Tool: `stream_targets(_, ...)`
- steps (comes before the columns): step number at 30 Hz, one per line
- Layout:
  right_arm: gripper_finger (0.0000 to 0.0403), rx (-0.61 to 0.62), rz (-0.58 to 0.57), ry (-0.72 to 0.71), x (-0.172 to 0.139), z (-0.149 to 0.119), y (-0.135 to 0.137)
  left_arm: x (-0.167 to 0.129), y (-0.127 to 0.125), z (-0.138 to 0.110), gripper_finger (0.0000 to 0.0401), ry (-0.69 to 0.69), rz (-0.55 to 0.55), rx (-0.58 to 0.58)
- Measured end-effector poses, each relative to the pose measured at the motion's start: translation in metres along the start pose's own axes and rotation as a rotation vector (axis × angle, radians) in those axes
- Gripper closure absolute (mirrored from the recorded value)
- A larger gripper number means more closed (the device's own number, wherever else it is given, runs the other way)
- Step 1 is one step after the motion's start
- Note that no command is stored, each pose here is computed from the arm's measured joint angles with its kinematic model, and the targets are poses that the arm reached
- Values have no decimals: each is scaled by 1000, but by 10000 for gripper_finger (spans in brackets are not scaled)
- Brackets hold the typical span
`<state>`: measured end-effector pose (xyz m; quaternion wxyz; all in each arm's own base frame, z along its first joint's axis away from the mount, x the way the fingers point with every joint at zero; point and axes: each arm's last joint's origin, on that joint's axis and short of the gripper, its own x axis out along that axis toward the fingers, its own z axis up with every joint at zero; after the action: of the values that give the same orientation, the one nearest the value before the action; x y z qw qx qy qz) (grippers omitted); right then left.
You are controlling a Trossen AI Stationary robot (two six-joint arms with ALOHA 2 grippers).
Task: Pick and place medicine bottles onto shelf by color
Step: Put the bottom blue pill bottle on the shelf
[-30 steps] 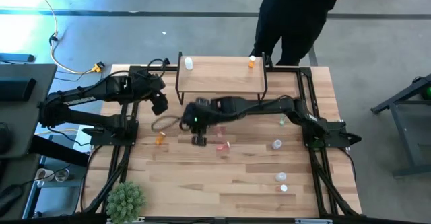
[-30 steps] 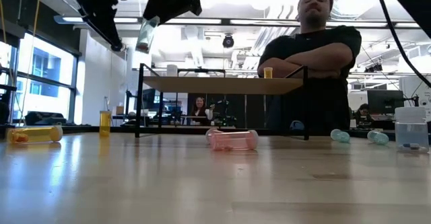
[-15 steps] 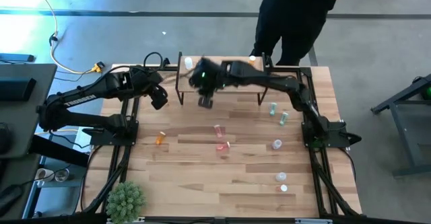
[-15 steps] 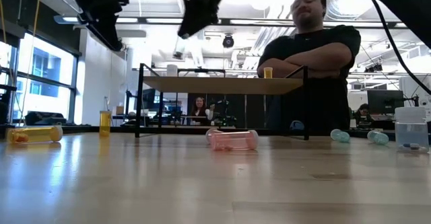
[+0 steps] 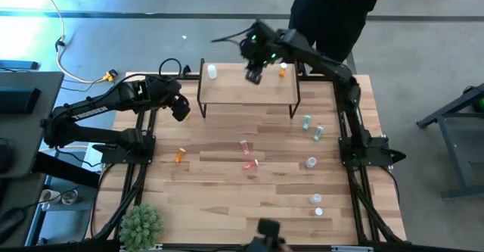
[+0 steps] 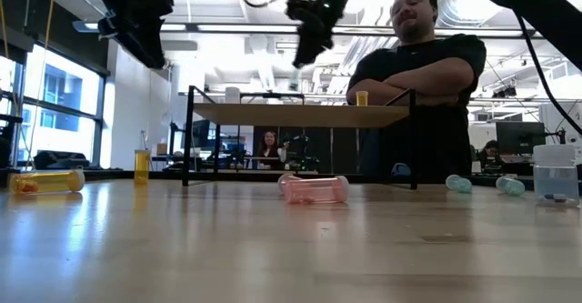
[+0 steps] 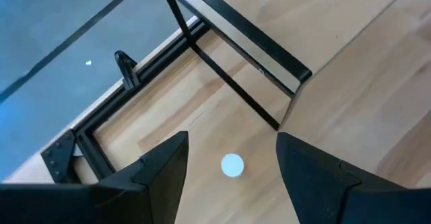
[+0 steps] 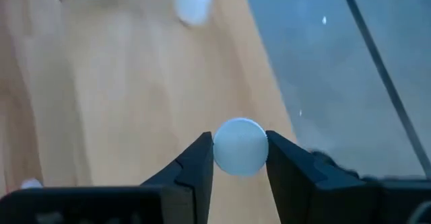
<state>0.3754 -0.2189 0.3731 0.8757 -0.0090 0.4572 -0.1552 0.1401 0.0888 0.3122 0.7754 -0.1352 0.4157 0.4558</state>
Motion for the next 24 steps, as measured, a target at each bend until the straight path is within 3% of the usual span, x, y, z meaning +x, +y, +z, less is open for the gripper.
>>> stream_targets(10, 294, 65, 74, 100, -13, -34, -52, -1, -4, 12, 185, -107, -65, -105)
stream_targets(17, 294, 63, 104, 108, -13, -36, -52, -2, -6, 20, 185, -181, -98, -175)
stream_targets(24, 293, 68, 145, 169, 10, -46, -47, -3, -7, 23, 185, -207, -108, -188)
